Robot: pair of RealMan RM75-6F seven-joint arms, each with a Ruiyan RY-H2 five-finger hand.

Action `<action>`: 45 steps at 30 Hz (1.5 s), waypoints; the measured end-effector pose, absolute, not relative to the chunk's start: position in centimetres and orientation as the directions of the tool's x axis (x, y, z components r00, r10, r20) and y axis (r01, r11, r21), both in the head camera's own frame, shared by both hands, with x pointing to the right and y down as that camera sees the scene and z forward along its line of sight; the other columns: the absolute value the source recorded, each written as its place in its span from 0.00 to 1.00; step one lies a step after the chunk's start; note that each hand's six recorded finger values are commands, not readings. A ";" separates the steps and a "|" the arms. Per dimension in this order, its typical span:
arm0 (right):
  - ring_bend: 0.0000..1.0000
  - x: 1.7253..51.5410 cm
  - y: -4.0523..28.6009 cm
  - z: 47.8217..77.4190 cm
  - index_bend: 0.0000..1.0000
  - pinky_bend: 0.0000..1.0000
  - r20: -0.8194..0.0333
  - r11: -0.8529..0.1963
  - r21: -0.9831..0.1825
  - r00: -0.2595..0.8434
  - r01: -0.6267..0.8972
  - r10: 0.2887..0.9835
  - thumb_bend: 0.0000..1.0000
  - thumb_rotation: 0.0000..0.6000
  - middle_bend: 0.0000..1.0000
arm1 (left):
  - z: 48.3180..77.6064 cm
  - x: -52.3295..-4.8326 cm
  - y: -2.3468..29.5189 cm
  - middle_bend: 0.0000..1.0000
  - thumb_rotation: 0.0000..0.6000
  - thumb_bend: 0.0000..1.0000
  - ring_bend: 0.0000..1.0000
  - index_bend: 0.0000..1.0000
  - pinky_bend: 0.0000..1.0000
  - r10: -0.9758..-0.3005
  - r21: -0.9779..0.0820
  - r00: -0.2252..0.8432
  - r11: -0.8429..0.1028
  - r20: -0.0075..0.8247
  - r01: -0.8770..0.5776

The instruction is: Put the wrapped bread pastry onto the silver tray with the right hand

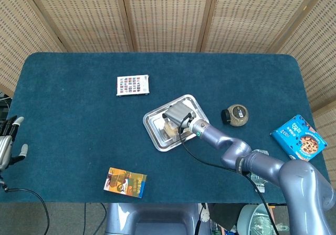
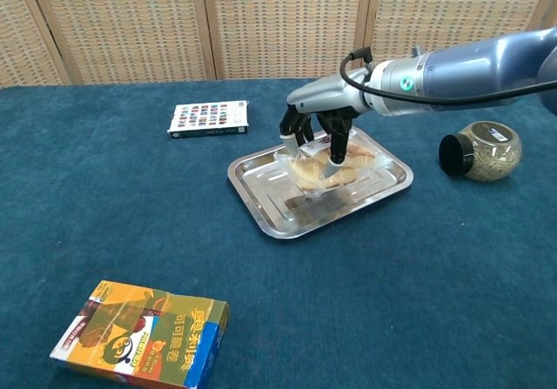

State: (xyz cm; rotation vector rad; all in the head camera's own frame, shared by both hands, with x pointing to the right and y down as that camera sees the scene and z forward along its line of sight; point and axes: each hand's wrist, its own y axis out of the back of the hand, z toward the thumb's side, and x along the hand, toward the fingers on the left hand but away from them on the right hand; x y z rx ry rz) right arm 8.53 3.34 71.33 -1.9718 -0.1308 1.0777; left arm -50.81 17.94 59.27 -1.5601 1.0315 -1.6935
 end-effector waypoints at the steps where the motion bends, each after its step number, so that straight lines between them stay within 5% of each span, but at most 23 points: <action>1: 0.36 8.6 3.3 71.3 0.45 0.49 -0.637 -0.623 -0.728 0.621 -0.288 0.457 0.23 1.00 0.47 | 59.2 -50.8 18.0 0.00 1.00 0.49 0.00 0.00 0.00 -0.849 -0.857 -0.121 -0.510 0.515 -0.070; 8: 0.32 8.6 2.9 71.2 0.43 0.45 -0.624 -0.626 -0.734 0.626 -0.263 0.468 0.23 1.00 0.38 | 59.3 -50.9 17.9 0.00 1.00 0.50 0.00 0.00 0.00 -0.847 -0.856 -0.122 -0.512 0.517 -0.071; 13: 0.08 9.0 2.9 71.2 0.17 0.27 -0.644 -0.653 -0.710 0.616 -0.263 0.453 0.22 1.00 0.14 | 59.3 -50.9 17.9 0.00 1.00 0.49 0.00 0.00 0.00 -0.847 -0.855 -0.120 -0.513 0.518 -0.074; 17: 0.02 9.4 2.8 70.9 0.11 0.23 -0.664 -0.673 -0.690 0.604 -0.267 0.440 0.21 1.00 0.06 | 59.2 -50.8 18.0 0.00 1.00 0.49 0.00 0.00 0.00 -0.848 -0.856 -0.118 -0.512 0.517 -0.072; 31: 0.02 10.7 1.6 68.3 0.11 0.23 -0.643 -0.628 -0.726 0.600 -0.279 0.476 0.22 1.00 0.03 | 59.3 -50.2 17.9 0.00 1.00 0.49 0.00 0.00 0.00 -0.847 -0.852 -0.097 -0.519 0.523 -0.069; 45: 0.02 14.7 3.5 60.0 0.11 0.23 -0.545 -0.518 -0.824 0.575 -0.231 0.610 0.22 1.00 0.03 | 59.0 -48.6 18.4 0.00 1.00 0.49 0.00 0.00 0.00 -0.855 -0.856 -0.045 -0.515 0.517 -0.052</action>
